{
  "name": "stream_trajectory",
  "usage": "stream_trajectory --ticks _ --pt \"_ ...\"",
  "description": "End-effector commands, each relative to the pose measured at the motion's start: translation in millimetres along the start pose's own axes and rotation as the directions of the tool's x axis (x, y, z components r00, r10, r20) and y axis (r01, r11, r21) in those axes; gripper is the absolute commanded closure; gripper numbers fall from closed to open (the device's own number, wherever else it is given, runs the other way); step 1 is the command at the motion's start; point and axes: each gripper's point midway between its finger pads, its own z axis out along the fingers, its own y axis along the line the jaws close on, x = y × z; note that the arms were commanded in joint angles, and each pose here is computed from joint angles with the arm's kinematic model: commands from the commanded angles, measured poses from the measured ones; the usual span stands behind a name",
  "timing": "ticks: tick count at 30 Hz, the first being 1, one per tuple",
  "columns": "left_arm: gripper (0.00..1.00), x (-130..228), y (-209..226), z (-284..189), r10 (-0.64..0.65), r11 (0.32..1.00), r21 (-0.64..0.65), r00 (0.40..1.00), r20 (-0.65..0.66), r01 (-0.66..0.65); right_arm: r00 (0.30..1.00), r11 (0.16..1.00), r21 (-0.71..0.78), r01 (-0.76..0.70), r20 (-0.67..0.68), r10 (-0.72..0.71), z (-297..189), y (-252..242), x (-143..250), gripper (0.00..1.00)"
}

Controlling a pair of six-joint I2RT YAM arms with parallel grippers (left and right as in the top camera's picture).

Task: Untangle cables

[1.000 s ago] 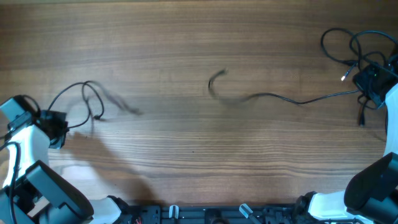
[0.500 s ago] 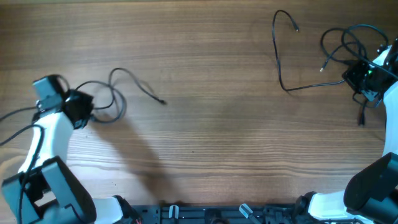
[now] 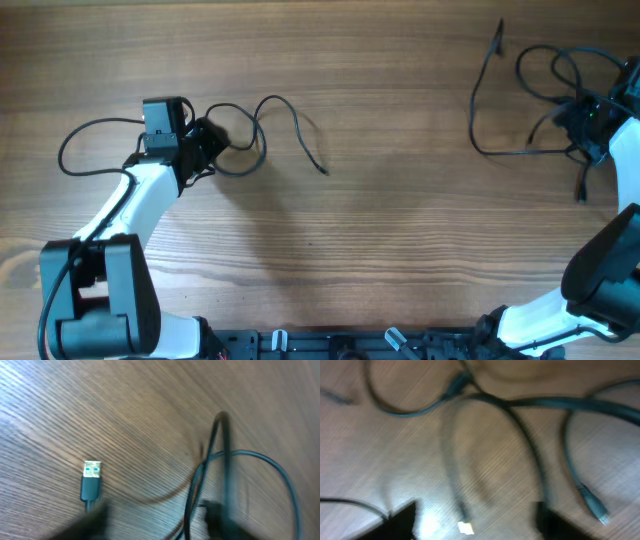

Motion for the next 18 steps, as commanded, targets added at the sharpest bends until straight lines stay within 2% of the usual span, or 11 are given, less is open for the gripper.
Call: stream_trajectory --ticks 1,5,7,8,9,10,11,13,15,18 --pt "0.0 -30 -44 -36 0.085 0.987 0.126 0.992 0.097 -0.097 0.995 0.977 -0.189 0.098 0.042 -0.092 -22 35 -10 0.0" --pt "0.0 -34 -53 -57 0.091 0.983 0.149 0.987 0.13 -0.11 0.971 0.891 -0.39 0.233 0.039 -0.236 -33 69 4 0.0" --pt "0.0 -24 -45 -56 0.084 0.988 0.12 0.992 0.089 -0.095 0.967 0.883 -0.4 0.245 0.03 -0.254 -33 70 8 0.0" --pt "0.0 -20 -41 -54 0.081 0.991 0.106 0.994 0.069 -0.088 0.975 0.926 -0.312 0.213 0.002 -0.224 -27 54 9 0.0" --pt "0.0 -14 -35 -53 0.075 0.993 0.087 0.996 0.041 -0.078 0.996 0.995 -0.057 0.078 -0.042 -0.081 -19 8 11 0.0" --pt "0.0 -10 -32 -53 0.072 0.994 0.075 0.997 0.026 -0.074 1.0 0.982 0.19 0.002 -0.025 0.003 -21 -35 13 0.0" --pt "0.0 -7 -29 -53 0.076 0.995 0.064 0.997 0.011 -0.077 1.0 0.956 0.293 -0.006 -0.017 0.012 -25 -53 16 0.0" --pt "0.0 -4 -27 -53 0.081 0.995 0.057 0.997 0.002 -0.081 0.995 0.948 0.305 -0.094 -0.002 0.099 -26 -55 20 0.0" --pt "0.0 -4 -27 -53 0.08 0.995 0.057 0.997 0.0 -0.08 0.994 0.947 0.305 -0.097 -0.009 0.105 -26 -55 22 0.0" --pt "0.0 -3 -27 -53 0.083 0.995 0.054 0.997 -0.003 -0.082 0.996 0.957 0.275 -0.092 0.037 0.085 -38 -46 4 0.0"
